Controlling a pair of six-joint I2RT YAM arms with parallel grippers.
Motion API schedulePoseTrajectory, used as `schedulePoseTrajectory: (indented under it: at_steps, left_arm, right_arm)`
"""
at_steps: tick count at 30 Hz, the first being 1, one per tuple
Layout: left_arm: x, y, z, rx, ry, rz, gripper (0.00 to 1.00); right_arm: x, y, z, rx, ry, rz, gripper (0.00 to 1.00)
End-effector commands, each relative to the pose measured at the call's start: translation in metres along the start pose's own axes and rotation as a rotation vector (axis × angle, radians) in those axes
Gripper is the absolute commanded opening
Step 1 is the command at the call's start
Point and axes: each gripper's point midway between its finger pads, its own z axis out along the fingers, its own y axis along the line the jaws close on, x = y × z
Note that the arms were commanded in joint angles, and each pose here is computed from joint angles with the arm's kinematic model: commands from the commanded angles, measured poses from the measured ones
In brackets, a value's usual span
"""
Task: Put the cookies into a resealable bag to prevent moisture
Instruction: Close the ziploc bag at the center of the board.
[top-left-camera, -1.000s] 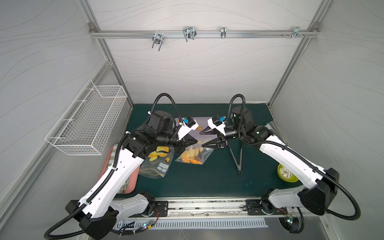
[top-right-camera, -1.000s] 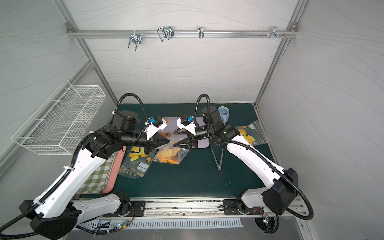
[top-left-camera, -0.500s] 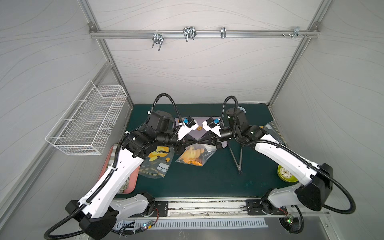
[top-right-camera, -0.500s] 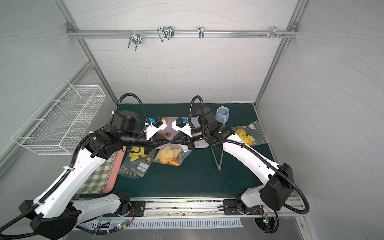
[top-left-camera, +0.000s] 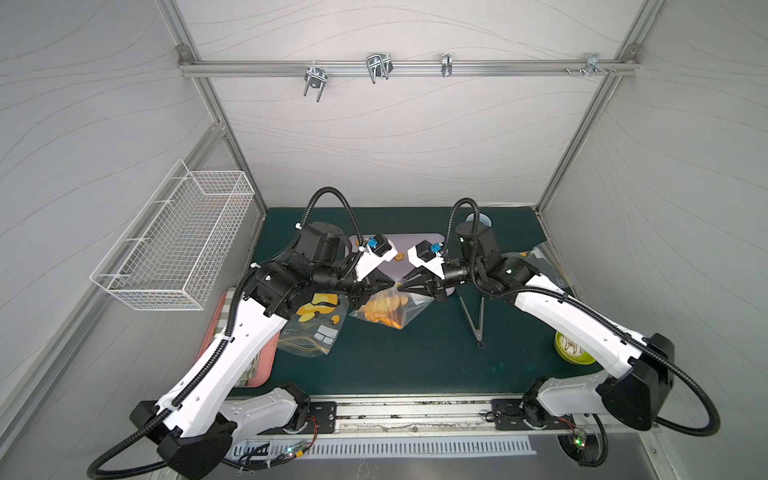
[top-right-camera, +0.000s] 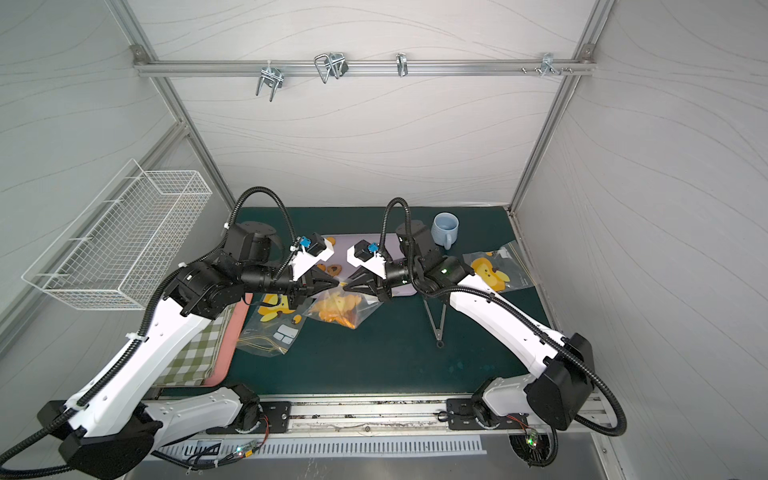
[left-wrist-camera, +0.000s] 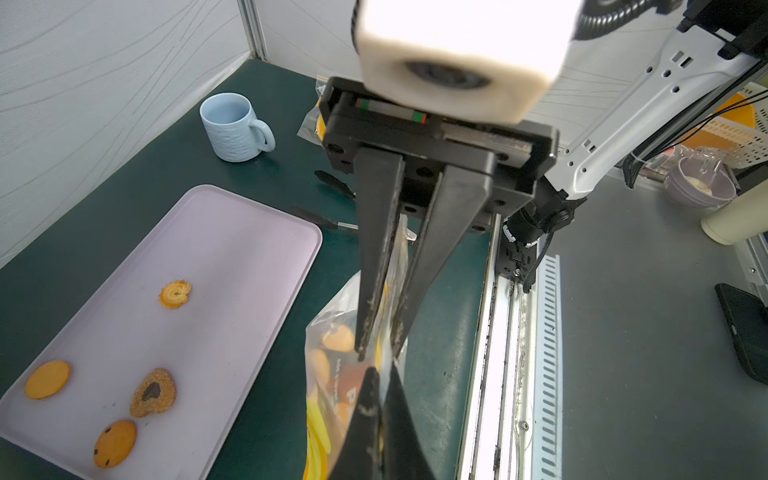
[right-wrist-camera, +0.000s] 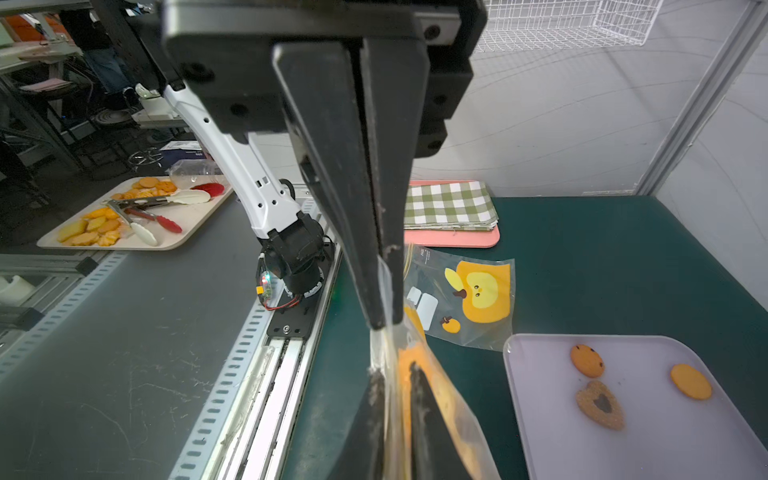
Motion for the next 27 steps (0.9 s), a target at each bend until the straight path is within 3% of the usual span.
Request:
schedulePoseTrajectory:
  at_steps: [1, 3, 4, 5, 6, 10, 11, 12, 13, 16, 18, 19, 22, 24, 26, 27]
  left_arm:
    - [-0.026, -0.006, -0.017, -0.018, -0.082, 0.09, 0.0]
    - [-0.026, -0.005, -0.017, -0.023, -0.081, 0.089, 0.0]
    - [-0.026, -0.005, -0.017, -0.024, -0.081, 0.09, 0.0]
    - [-0.025, -0.005, -0.017, -0.024, -0.08, 0.089, 0.0]
    - [-0.025, -0.005, -0.017, -0.024, -0.079, 0.089, 0.0]
    - [-0.026, -0.003, -0.017, -0.037, -0.078, 0.09, 0.0]
    - [-0.026, -0.003, -0.018, -0.037, -0.08, 0.089, 0.0]
    - [-0.026, -0.004, -0.018, -0.036, -0.081, 0.09, 0.0]
    - [-0.027, -0.004, -0.019, -0.038, -0.084, 0.09, 0.0]
    - [-0.028, -0.003, -0.02, -0.043, -0.085, 0.092, 0.0]
    - [-0.028, -0.003, -0.02, -0.045, -0.086, 0.093, 0.0]
    - [-0.027, -0.004, -0.02, -0.045, -0.085, 0.092, 0.0]
    - [-0.028, -0.003, -0.021, -0.051, -0.087, 0.094, 0.0]
    - [-0.029, -0.004, -0.022, -0.052, -0.09, 0.096, 0.0]
    - [-0.029, -0.003, -0.023, -0.054, -0.09, 0.094, 0.0]
    - [-0.03, -0.003, -0.023, -0.057, -0.091, 0.095, 0.0]
  right_arm:
    - [0.002, 0.001, -0.006, 0.019, 0.006, -0.012, 0.0]
    - [0.003, 0.002, -0.007, 0.019, 0.008, -0.007, 0.0]
    - [0.004, 0.001, -0.008, 0.024, 0.009, -0.007, 0.11]
    - [0.004, 0.001, -0.009, 0.031, 0.006, -0.007, 0.13]
    - [0.005, 0.002, -0.01, 0.036, 0.005, -0.007, 0.01]
    - [0.009, 0.003, -0.013, 0.039, 0.012, 0.005, 0.0]
    - [0.01, 0.002, -0.014, 0.046, 0.014, 0.006, 0.12]
    - [0.012, 0.002, -0.014, 0.052, 0.014, 0.009, 0.14]
    - [0.013, 0.001, -0.015, 0.058, 0.014, 0.01, 0.0]
    - [0.015, 0.004, -0.015, 0.042, 0.018, 0.021, 0.0]
    - [0.017, 0.001, -0.015, 0.056, 0.023, 0.025, 0.12]
    - [0.018, 0.0, -0.016, 0.064, 0.021, 0.024, 0.02]
    - [0.019, 0.001, -0.018, 0.068, 0.019, 0.025, 0.0]
    - [0.02, -0.002, -0.019, 0.084, 0.022, 0.026, 0.17]
    - [0.02, -0.002, -0.02, 0.095, 0.016, 0.027, 0.0]
    - [0.02, 0.0, -0.021, 0.091, 0.016, 0.026, 0.0]
